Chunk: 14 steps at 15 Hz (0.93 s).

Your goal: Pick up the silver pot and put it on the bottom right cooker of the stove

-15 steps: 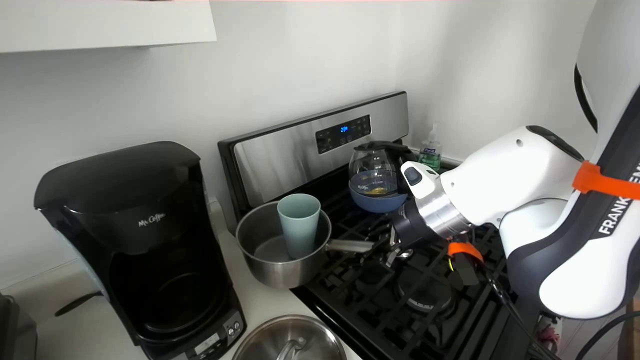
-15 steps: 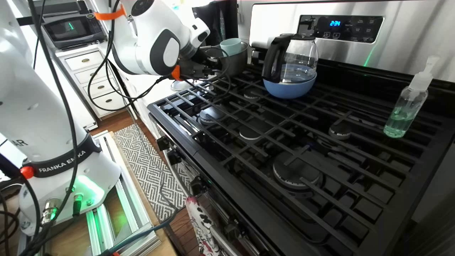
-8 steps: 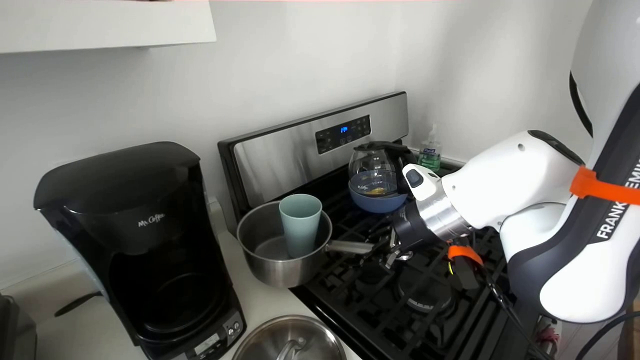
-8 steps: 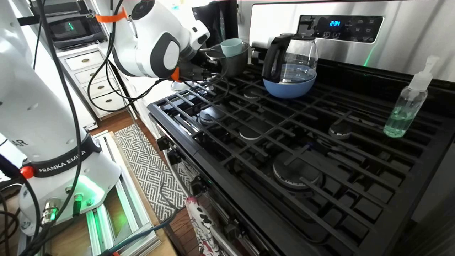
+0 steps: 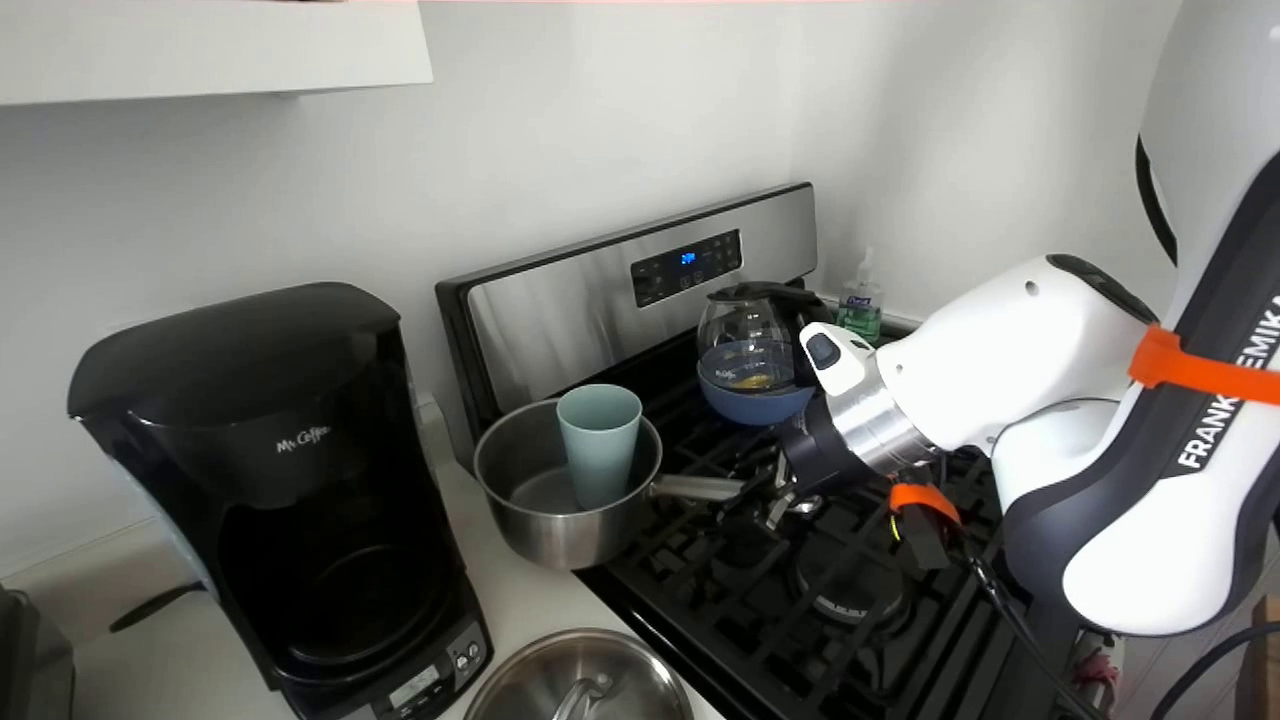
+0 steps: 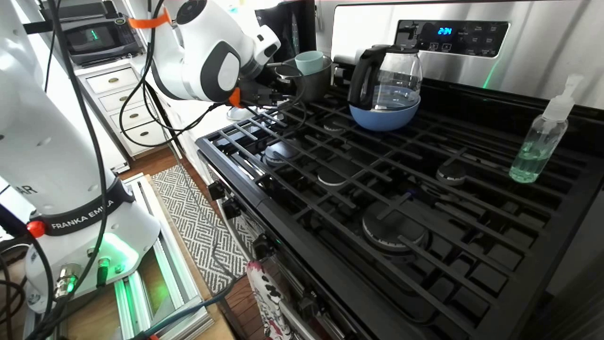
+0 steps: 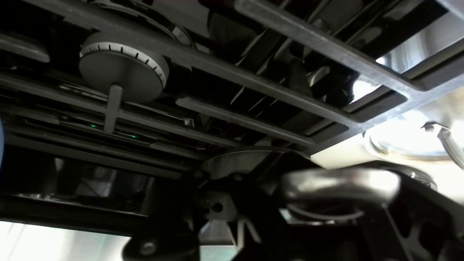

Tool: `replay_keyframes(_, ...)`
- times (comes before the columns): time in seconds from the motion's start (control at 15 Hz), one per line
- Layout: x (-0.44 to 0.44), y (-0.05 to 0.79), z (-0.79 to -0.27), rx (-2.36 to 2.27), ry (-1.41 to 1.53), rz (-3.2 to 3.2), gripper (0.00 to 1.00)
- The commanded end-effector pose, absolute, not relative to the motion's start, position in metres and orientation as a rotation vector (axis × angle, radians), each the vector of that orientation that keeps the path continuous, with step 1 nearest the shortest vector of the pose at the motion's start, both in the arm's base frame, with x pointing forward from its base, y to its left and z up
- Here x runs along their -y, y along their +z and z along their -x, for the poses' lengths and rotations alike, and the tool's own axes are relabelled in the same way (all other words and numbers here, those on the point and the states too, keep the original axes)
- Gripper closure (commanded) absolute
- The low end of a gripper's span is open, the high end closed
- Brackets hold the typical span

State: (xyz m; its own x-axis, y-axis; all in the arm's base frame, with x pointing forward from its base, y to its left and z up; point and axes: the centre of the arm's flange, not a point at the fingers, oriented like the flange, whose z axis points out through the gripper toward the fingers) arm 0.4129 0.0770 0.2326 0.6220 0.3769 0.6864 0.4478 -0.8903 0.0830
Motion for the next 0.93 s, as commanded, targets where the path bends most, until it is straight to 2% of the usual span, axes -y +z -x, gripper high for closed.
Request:
replay_keyframes(0.0, -0.071, 0.273, -0.374, 0.668, -1.207, 2.765, 0.97)
replay_keyframes(0.47, -0.066, 0.296, -0.364, 0.663, -1.282, 2.733, 0.97)
replay_keyframes(0.87, -0.062, 0.309, -0.367, 0.697, -1.216, 2.734, 0.97)
